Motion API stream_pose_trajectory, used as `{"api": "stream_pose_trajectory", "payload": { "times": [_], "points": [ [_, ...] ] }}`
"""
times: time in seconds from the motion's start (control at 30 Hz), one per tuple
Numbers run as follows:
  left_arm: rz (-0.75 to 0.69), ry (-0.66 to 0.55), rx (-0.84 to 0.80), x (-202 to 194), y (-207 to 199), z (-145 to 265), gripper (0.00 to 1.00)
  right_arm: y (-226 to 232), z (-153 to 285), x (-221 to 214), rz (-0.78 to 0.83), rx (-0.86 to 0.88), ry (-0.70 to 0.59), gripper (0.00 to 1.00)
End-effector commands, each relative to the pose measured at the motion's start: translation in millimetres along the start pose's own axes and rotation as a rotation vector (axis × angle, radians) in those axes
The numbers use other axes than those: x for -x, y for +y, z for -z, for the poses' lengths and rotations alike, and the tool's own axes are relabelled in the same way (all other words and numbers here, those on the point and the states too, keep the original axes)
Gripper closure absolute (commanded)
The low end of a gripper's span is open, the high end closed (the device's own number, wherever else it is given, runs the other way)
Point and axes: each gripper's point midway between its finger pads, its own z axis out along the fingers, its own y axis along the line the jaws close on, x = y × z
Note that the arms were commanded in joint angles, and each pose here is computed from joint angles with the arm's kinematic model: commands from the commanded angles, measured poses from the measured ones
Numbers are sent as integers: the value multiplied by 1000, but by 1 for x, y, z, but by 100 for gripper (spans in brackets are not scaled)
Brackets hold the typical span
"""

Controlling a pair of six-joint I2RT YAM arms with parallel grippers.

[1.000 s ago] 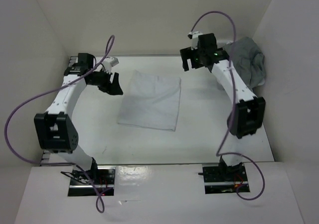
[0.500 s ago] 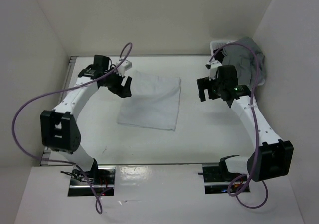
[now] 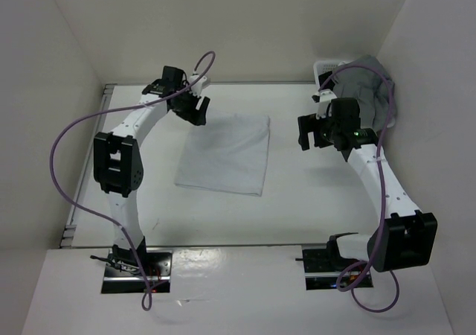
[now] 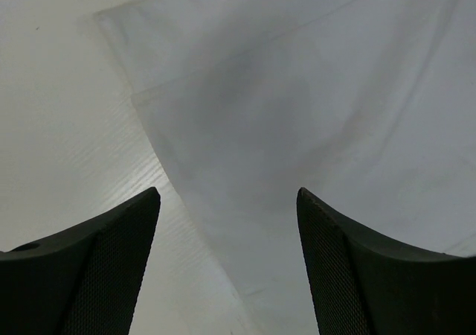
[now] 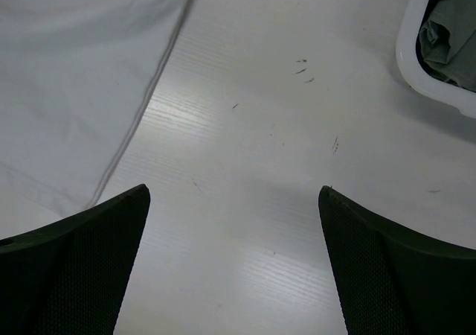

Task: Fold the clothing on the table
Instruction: Flatten the skirt out

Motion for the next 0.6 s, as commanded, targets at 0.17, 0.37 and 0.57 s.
{"api": "stream_pose_trajectory", "payload": {
  "times": [0.17, 0.37, 0.57],
  "points": [
    [55, 43, 8, -4, 26, -54, 20, 5, 3, 16, 23, 32, -72, 2],
    [98, 23, -4, 11, 48, -66, 22, 8, 2, 13, 32, 54, -65, 2],
    [103, 40, 4, 11, 56, -80, 22, 13, 0, 11, 40, 82, -60, 2]
  ]
}}
